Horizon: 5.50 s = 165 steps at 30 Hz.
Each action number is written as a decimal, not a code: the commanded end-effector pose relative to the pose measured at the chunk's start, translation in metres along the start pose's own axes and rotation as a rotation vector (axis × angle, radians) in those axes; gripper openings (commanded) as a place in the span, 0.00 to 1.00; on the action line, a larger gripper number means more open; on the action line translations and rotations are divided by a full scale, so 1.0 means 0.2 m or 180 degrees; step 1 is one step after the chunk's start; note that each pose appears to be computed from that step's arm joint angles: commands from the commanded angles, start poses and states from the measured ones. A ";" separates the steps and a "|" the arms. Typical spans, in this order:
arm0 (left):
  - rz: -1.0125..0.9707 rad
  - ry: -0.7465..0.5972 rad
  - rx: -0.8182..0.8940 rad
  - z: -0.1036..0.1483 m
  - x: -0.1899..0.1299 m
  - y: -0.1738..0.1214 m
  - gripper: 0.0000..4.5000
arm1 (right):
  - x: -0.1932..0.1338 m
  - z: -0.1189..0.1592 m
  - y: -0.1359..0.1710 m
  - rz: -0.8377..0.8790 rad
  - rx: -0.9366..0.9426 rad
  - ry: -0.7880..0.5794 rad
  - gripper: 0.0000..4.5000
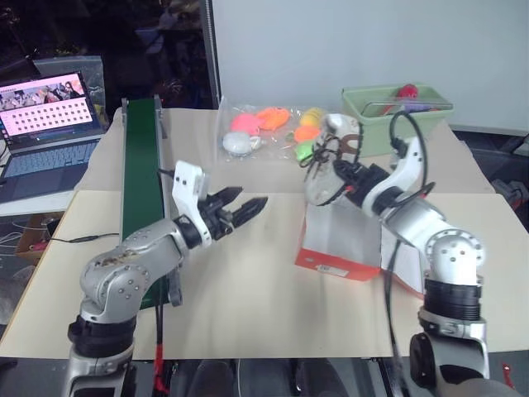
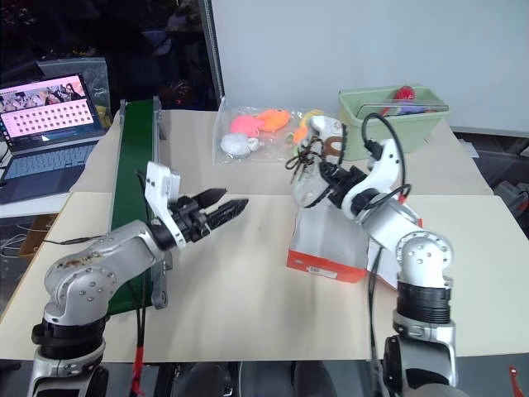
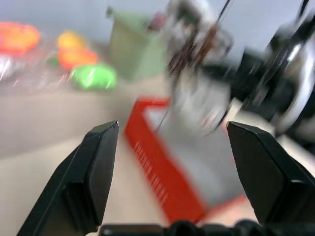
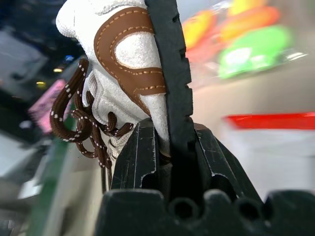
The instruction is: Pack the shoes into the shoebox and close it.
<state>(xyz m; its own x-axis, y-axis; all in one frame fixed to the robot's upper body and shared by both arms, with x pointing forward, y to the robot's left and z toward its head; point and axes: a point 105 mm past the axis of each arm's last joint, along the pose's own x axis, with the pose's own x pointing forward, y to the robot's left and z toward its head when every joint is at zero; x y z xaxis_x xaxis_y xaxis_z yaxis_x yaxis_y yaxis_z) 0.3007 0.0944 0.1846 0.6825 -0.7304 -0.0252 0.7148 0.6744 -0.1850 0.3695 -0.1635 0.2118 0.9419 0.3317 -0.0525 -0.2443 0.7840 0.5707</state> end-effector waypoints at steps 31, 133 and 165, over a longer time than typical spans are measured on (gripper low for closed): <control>-0.1052 -0.0069 0.1402 -0.02 0.01 -0.26 0.85 | -0.33 -0.23 -0.37 -0.1592 -0.0174 0.1454 0.52; 0.3781 0.0194 0.0287 -0.19 -0.41 0.82 0.99 | -0.20 -0.53 0.18 0.1792 -0.2395 0.0486 1.00; 0.2555 -0.1238 0.2639 0.41 -0.12 0.34 0.61 | -0.06 -0.36 0.16 0.1275 -0.1557 0.0280 1.00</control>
<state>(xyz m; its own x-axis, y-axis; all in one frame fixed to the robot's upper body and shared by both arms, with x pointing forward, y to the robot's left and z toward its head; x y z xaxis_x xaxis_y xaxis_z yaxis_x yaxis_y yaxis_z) 0.3504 0.2036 0.2529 0.8842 0.0804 0.4602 -0.2881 0.8693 0.4016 0.3272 -0.0980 0.1593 0.7107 0.7031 -0.0232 -0.7011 0.7106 0.0593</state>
